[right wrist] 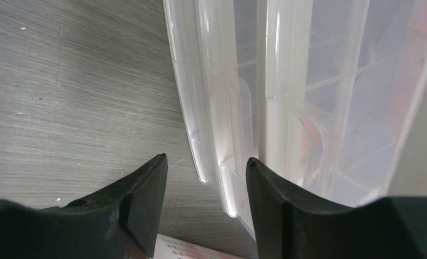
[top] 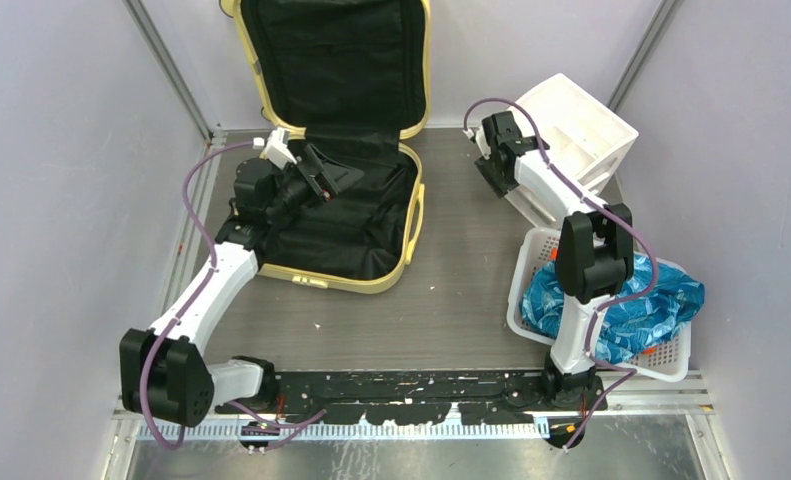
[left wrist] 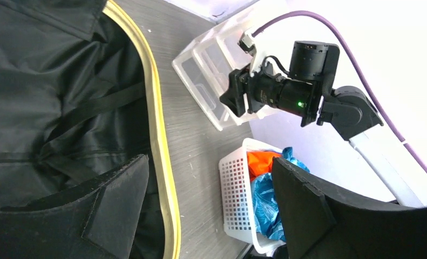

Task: Open, take out, and arrange the luggage
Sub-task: Close the drawer of the storage box, then pick up the storage box at the center of the board.

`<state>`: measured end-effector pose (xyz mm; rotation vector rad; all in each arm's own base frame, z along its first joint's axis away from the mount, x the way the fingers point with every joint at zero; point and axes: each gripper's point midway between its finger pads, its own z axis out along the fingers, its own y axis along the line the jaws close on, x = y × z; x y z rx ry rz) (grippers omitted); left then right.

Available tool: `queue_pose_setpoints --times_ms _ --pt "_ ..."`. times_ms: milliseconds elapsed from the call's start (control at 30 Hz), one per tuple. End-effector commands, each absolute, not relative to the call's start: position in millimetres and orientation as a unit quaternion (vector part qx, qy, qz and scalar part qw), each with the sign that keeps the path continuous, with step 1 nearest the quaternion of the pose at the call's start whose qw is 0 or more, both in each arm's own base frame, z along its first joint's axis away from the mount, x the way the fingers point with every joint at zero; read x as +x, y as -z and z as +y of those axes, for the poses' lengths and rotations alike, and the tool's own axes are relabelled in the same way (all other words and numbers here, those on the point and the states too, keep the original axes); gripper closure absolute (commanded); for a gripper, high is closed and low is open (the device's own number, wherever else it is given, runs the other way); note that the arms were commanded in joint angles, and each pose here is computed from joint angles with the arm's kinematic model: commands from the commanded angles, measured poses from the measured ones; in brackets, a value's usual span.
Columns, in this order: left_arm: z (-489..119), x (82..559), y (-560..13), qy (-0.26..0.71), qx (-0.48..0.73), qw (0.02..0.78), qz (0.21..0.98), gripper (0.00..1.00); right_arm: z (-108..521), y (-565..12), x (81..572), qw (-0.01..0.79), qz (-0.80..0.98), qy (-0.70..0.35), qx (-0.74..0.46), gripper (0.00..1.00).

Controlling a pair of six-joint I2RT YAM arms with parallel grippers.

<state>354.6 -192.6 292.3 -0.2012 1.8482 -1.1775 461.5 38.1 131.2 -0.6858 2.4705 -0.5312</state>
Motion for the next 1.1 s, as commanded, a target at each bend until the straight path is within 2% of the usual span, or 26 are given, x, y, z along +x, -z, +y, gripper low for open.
queue_pose_setpoints --times_ms 0,67,133,233,300,433,667,800,1067 --pt "-213.8 350.6 -313.2 0.527 -0.056 0.452 0.718 0.15 19.7 -155.4 475.9 0.291 0.897 0.243 -0.229 0.37" --pt "-218.2 350.6 -312.2 0.530 -0.054 0.448 0.718 0.16 29.2 -159.5 468.0 0.288 0.902 0.209 -0.244 0.33" --pt "-222.1 349.7 -312.3 0.534 -0.049 0.444 0.717 0.16 65.3 -167.3 447.9 0.281 0.910 0.095 -0.291 0.32" --pt "-225.8 349.5 -315.0 0.538 -0.042 0.444 0.715 0.15 116.3 -209.8 403.3 0.278 0.888 -0.074 -0.359 0.32" --pt "-228.4 349.0 -317.8 0.540 -0.034 0.445 0.713 0.15 126.4 -243.2 392.4 0.308 0.870 -0.117 -0.367 0.31" --pt "-234.4 347.3 -321.0 0.547 -0.024 0.443 0.710 0.16 96.7 -280.4 399.3 0.351 0.870 -0.118 -0.325 0.31" --pt "-239.0 347.4 -318.1 0.556 -0.023 0.433 0.710 0.16 16.2 -288.4 417.8 0.379 0.898 -0.065 -0.214 0.36" --pt "-241.3 348.4 -316.2 0.559 -0.022 0.427 0.710 0.16 -9.7 -280.4 424.5 0.372 0.909 -0.029 -0.186 0.42" --pt "-242.5 346.3 -314.3 0.561 -0.019 0.422 0.712 0.16 -18.4 -252.7 436.6 0.339 0.922 -0.024 -0.184 0.46"
